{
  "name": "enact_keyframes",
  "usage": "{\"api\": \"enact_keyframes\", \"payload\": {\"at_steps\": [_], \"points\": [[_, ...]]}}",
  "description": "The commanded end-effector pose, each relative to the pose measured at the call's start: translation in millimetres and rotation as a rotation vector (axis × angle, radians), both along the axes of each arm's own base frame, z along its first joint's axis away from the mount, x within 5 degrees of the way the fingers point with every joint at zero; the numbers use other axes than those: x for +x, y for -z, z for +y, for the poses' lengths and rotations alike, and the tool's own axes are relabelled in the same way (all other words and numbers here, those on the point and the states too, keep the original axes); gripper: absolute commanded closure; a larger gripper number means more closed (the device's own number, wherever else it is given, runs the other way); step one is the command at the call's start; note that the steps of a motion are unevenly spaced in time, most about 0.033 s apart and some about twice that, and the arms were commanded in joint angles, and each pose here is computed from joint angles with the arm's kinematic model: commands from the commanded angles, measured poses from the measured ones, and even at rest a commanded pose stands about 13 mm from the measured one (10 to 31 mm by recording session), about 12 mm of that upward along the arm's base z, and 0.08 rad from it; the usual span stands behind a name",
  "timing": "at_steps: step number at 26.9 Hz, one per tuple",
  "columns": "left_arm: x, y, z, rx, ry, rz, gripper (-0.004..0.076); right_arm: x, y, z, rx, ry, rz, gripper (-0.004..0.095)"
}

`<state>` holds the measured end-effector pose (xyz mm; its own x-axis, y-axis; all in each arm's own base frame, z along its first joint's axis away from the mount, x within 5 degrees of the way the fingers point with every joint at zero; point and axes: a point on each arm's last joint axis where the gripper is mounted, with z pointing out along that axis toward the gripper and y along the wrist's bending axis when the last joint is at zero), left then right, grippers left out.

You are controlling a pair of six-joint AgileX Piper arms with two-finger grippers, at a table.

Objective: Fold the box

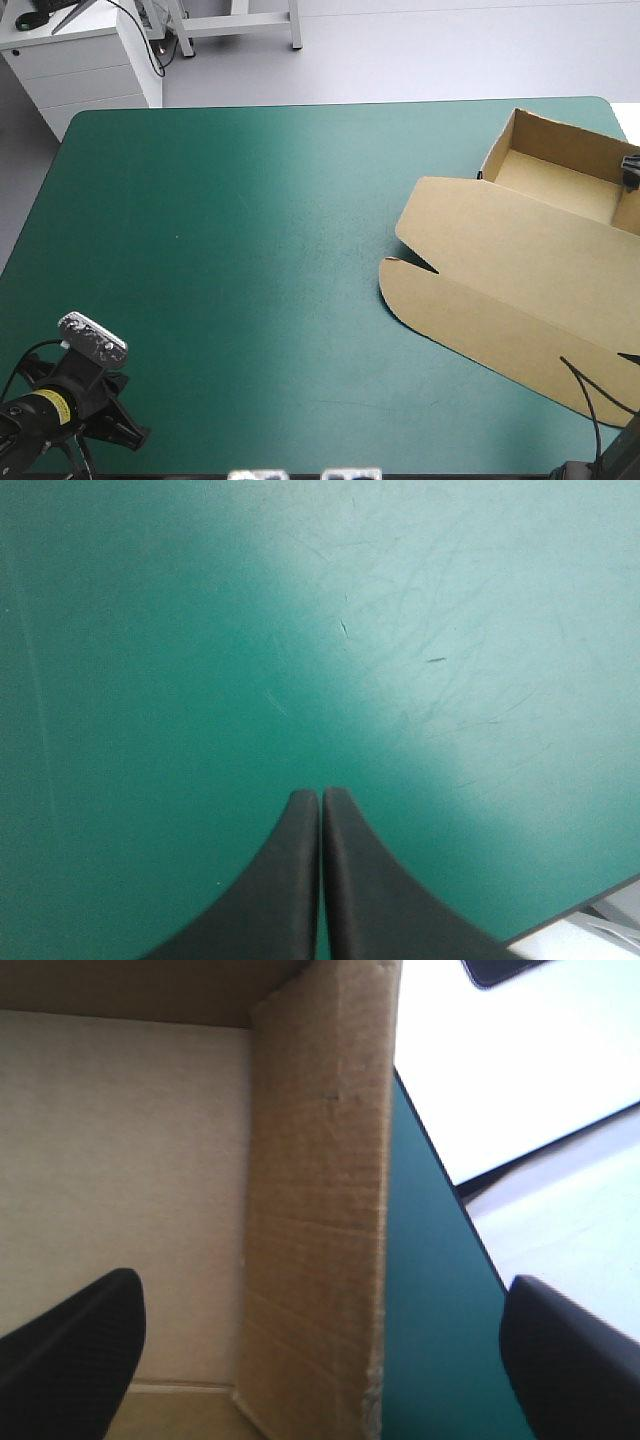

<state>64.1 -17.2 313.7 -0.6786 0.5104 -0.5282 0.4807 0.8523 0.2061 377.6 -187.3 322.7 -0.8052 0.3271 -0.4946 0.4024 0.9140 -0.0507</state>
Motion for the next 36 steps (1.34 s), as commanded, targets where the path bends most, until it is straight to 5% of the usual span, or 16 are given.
{"api": "enact_keyframes", "payload": {"at_steps": [1,6,16,23,28,36], "points": [[1,-6,0,-0.009,-0.004,-0.017,0.0731,-19,-60,17,-0.010,-0.052,-0.192,0.0108],[3,-7,-1,-0.023,0.000,-0.043,0.0731,-35,-93,44,0.091,-0.188,-0.311,0.0310],[8,-13,-6,-0.080,0.018,-0.126,0.0731,-71,-133,82,0.142,-0.337,-0.378,0.0930],[10,-15,-10,-0.122,0.029,-0.153,0.0731,-107,-154,124,0.068,-0.429,-0.397,0.0919],[10,-16,-10,-0.117,0.029,-0.163,0.0731,-156,-160,158,0.089,-0.510,-0.466,0.0918],[9,-15,-10,-0.124,0.031,-0.142,0.0731,-299,-128,201,-0.014,-0.554,-0.639,0.0918]]}}
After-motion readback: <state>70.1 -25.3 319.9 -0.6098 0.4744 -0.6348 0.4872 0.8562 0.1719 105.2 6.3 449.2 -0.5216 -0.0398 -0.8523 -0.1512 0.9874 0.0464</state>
